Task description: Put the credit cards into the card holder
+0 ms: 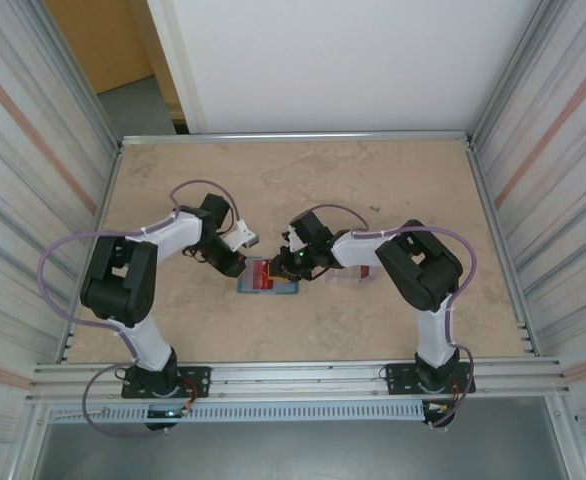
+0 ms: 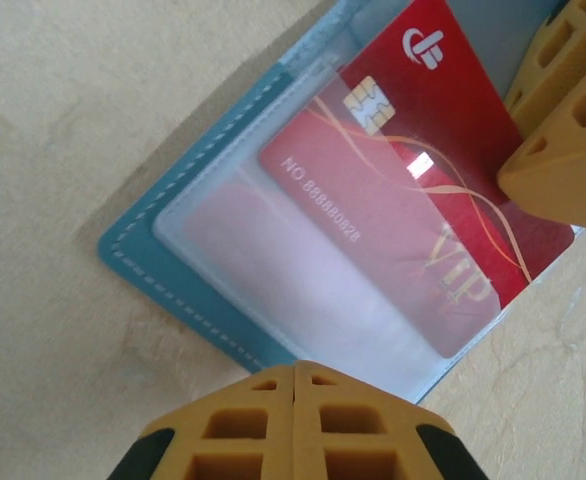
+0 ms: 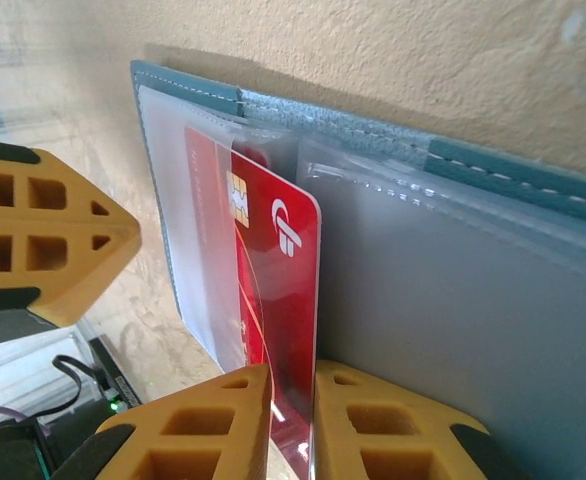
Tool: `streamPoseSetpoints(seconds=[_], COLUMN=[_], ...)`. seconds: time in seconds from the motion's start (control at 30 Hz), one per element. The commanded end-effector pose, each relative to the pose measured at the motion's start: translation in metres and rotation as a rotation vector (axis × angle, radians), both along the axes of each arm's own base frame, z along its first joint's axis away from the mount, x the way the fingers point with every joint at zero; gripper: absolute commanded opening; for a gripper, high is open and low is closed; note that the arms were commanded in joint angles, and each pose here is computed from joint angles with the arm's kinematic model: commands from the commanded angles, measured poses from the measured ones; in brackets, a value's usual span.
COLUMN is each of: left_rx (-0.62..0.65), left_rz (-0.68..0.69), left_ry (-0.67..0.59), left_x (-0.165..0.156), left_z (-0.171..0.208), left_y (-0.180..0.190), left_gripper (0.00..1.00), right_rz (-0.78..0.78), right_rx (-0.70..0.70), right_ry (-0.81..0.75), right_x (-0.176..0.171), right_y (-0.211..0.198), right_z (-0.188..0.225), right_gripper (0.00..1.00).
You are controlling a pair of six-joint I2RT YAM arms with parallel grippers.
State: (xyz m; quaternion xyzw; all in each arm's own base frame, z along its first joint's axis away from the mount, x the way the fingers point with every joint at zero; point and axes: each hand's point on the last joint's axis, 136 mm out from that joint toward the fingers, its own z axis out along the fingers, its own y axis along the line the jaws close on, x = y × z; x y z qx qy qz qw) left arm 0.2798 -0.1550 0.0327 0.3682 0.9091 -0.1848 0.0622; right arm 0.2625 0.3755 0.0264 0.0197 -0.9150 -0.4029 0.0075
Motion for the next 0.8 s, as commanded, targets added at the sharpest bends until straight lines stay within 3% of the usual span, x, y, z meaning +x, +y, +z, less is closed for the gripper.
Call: streamPoseSetpoints(seconds=[0.0,0.33,0.77], left_rx=[-0.002,0.043,0.061], left_rz=[0.021,-0.067,-0.083], left_ry=[-0.042,0.001,0.036], left_x=[0.010,-0.004,-0.007], left_z=[0.015,-0.006,-0.020], left_y=[0.011,-0.001,-0.001], left_gripper=[0.00,0.00,0.00], right_rz=[-0.003,0.013,0.026], right_rx=[-0.115,-0.119,-0.105], right_ry=[0.039,0.035,0.021], right_x=[-0.013,-0.011,-0.006], right_y=[-0.017,-0.004,0.011], right_z=[-0.018,-0.013,-0.011], right_gripper=[0.18,0.12,0.10])
